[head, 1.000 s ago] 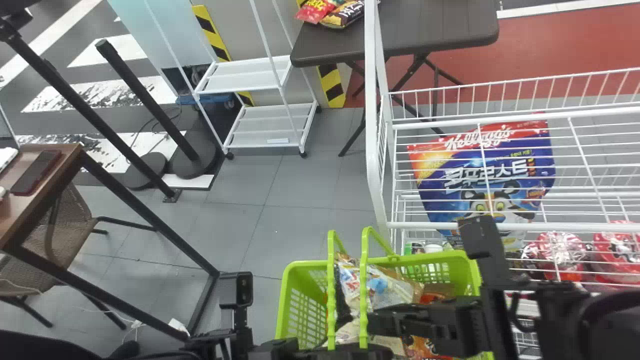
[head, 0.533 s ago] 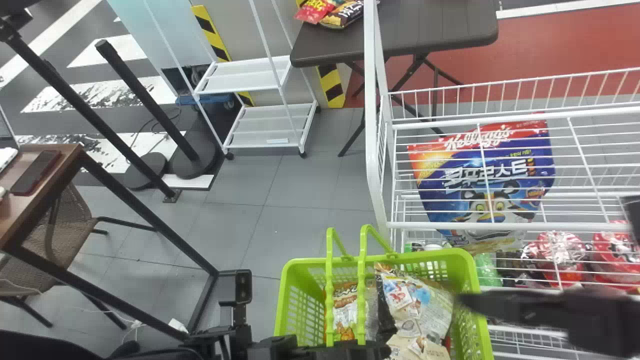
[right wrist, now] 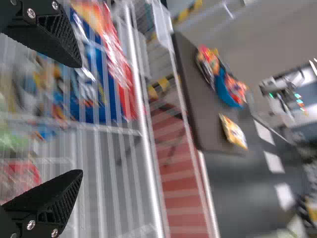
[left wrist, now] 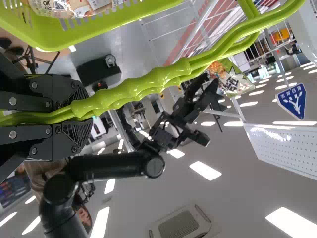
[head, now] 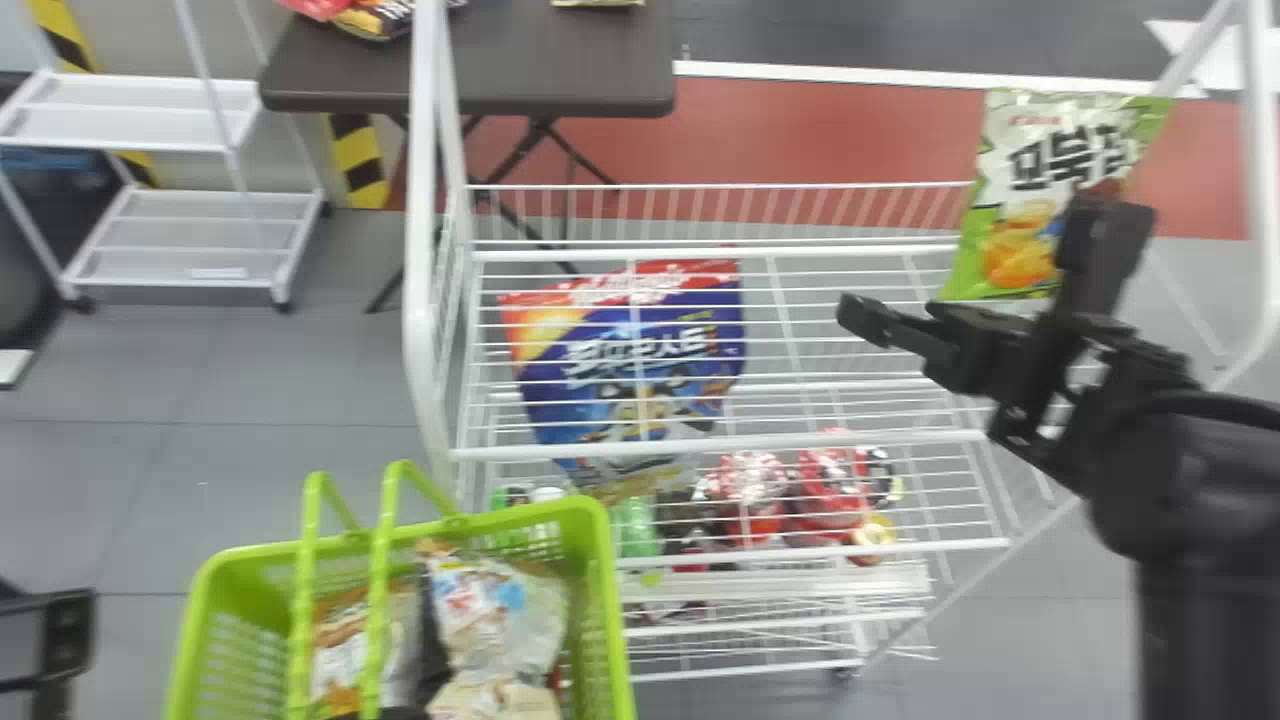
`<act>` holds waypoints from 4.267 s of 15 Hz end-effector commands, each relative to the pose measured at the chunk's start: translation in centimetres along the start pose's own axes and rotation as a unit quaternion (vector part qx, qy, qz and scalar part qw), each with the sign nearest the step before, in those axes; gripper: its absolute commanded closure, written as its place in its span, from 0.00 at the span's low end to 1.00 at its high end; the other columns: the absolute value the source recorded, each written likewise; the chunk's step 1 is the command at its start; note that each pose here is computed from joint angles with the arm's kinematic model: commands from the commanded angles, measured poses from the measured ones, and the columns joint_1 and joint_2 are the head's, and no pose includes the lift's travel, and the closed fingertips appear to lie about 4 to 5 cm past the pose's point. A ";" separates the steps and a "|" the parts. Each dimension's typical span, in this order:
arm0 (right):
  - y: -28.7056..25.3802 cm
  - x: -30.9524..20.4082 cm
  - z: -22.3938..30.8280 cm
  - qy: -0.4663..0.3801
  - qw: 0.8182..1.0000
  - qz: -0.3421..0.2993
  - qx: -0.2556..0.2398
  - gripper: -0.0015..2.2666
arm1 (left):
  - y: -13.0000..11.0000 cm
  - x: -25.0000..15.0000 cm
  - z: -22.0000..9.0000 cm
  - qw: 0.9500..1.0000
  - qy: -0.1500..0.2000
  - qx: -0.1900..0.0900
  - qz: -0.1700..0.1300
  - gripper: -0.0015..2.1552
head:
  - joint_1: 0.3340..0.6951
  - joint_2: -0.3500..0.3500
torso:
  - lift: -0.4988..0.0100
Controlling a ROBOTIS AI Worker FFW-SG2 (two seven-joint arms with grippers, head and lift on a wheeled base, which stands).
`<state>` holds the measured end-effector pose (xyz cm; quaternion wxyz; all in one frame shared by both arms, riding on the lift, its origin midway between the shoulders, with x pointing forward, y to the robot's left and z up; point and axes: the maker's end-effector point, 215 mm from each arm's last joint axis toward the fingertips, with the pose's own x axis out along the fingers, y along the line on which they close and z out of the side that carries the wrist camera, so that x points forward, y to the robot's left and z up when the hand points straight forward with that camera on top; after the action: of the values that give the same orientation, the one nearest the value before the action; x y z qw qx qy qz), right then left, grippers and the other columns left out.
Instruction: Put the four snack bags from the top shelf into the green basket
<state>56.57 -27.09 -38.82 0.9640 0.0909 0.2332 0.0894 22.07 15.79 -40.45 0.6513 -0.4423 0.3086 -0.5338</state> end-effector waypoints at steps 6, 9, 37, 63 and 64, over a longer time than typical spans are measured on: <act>-10.6 5.8 5.5 -0.041 0.982 -0.165 -0.082 0.02 | 0.1 -0.9 -0.1 1.000 -0.010 -0.004 0.003 1.00 | 1.00 0.18 | 0.98; -13.9 6.2 6.1 -0.032 0.974 -0.203 -0.094 0.02 | 0.3 -1.1 -0.1 1.000 -0.012 -0.002 0.005 1.00 | 1.00 0.12 | 0.98; 17.4 -11.7 -2.9 -0.067 0.987 0.145 -0.021 1.00 | 0.7 -1.8 0.0 1.000 -0.018 -0.003 0.010 1.00 | 1.00 0.43 | 0.98; 37.7 -17.7 -25.4 0.380 0.752 0.482 0.241 0.00 | -0.6 0.2 0.0 1.000 -0.003 -0.001 -0.017 1.00 | 1.00 1.00 | 0.98; 37.1 -19.5 -24.3 0.389 0.735 0.493 0.255 0.02 | -0.6 0.1 0.1 1.000 -0.003 -0.001 -0.017 1.00 | 1.00 1.00 | 0.98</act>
<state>24.66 9.33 -45.07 0.5767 0.3781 0.5110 0.5133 21.96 15.60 -40.00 0.6450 -0.4484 0.3012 -0.5405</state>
